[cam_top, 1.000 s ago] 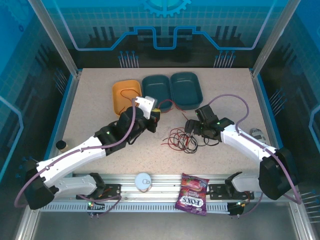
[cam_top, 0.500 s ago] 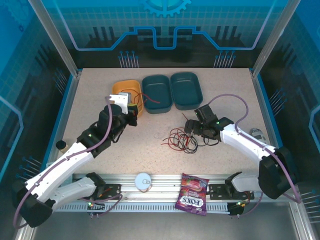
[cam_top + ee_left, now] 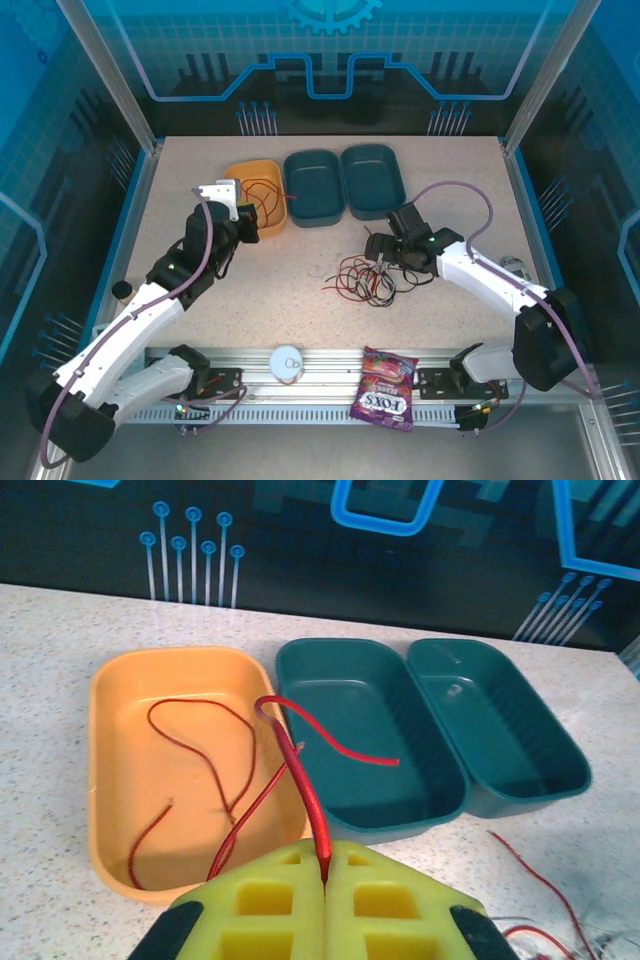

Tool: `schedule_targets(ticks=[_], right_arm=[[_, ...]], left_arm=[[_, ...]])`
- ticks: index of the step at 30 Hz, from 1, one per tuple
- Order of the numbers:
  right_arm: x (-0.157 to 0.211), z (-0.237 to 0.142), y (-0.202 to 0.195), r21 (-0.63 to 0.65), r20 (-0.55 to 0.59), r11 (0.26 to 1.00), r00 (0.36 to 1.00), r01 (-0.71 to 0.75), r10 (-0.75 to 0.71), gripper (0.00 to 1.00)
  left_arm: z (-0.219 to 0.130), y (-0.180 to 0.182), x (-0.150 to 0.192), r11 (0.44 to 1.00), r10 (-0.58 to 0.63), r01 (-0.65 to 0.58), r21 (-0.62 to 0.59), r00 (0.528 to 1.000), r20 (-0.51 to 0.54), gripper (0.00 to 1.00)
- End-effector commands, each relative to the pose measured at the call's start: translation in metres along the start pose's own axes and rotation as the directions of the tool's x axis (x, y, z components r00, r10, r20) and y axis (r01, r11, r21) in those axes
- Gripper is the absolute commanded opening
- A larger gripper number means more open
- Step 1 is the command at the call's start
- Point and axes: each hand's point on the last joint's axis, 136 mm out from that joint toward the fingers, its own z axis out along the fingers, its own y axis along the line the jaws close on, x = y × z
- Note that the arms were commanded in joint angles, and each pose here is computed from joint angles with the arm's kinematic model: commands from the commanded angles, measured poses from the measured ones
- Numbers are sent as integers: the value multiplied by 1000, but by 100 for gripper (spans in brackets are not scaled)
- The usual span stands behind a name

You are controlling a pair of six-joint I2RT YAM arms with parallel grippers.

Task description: Untangle the cables

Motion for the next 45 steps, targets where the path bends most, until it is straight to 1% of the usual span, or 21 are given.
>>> schedule_targets(ticks=[1, 11, 17, 20, 24, 30, 37, 45], right_arm=[[-3, -3, 7, 4, 1, 1000, 1000, 27, -27, 100], [-1, -4, 11, 0, 0, 999, 999, 38, -38, 100], [0, -5, 12, 1, 3, 999, 999, 43, -43, 100], [-1, -6, 14, -1, 5, 999, 999, 46, -46, 100], [-2, -7, 14, -1, 8, 999, 999, 49, -49, 100], [-1, -10, 12, 4, 8, 999, 999, 49, -49, 100], [-3, -13, 11, 13, 15, 999, 998, 53, -53, 100], [-3, -13, 10, 17, 15, 998, 998, 58, -58, 100]], left_arm=[[13, 11, -5, 999, -2, 2, -36, 1000, 7, 0], [66, 41, -14, 992, -60, 60, -107, 998, 7, 0], [89, 53, -25, 986, -74, 82, -146, 995, 59, 0], [104, 59, -26, 981, -85, 95, -169, 994, 65, 0], [123, 70, -24, 966, -90, 104, -236, 994, 66, 0], [147, 86, -14, 938, -89, 103, -332, 994, 57, 0], [166, 91, 9, 928, -122, 116, -353, 992, 3, 0], [181, 95, 38, 922, -165, 133, -363, 985, -58, 6]])
